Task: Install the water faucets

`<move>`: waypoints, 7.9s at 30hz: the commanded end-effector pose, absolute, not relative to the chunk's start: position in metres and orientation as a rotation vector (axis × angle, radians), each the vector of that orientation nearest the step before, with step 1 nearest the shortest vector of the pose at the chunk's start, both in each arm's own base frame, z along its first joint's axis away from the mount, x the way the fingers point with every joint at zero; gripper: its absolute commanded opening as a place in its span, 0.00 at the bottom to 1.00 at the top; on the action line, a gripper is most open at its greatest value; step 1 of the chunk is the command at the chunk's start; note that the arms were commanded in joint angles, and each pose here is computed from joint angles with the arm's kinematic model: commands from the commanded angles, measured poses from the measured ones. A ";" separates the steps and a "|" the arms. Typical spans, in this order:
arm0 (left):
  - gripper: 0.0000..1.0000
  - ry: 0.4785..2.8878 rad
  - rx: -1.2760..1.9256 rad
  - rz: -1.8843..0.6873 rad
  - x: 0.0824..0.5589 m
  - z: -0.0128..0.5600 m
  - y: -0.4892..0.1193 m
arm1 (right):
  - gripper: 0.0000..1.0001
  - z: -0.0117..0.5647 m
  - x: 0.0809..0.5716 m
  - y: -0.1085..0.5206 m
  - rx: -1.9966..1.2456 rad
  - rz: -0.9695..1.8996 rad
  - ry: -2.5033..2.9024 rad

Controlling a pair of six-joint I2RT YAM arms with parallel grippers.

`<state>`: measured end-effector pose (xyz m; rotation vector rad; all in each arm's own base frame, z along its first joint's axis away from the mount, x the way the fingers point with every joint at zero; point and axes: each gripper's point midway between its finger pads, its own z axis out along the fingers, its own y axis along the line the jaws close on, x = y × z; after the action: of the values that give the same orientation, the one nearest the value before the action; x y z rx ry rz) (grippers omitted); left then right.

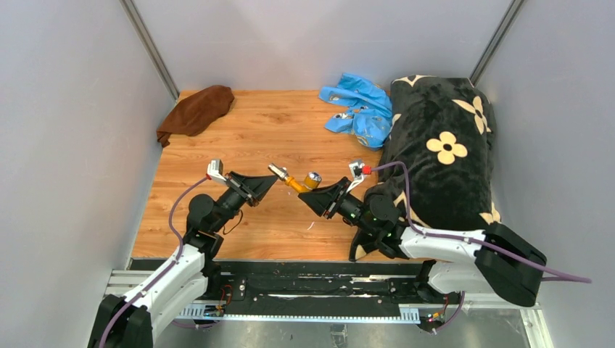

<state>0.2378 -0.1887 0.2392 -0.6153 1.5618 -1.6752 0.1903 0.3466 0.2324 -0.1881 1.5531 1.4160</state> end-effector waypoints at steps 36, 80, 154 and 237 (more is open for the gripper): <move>0.42 1.674 -0.668 -1.774 0.239 0.236 -0.205 | 0.00 0.240 0.176 0.353 -0.727 0.966 1.225; 0.00 1.565 -0.845 -1.680 0.241 0.241 -0.177 | 0.75 0.237 0.164 0.362 -0.764 0.995 1.306; 0.00 1.499 -0.745 -1.670 0.228 0.278 -0.171 | 0.00 0.229 0.151 0.404 -0.430 1.165 1.264; 0.00 2.361 -0.807 -0.999 0.238 0.228 -0.175 | 0.66 0.243 0.169 0.398 -1.532 -0.527 0.456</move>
<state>0.2382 -0.1701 0.2103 -0.8444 2.3991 -0.9372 0.1632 0.3913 0.2193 -1.6273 0.4507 -0.5129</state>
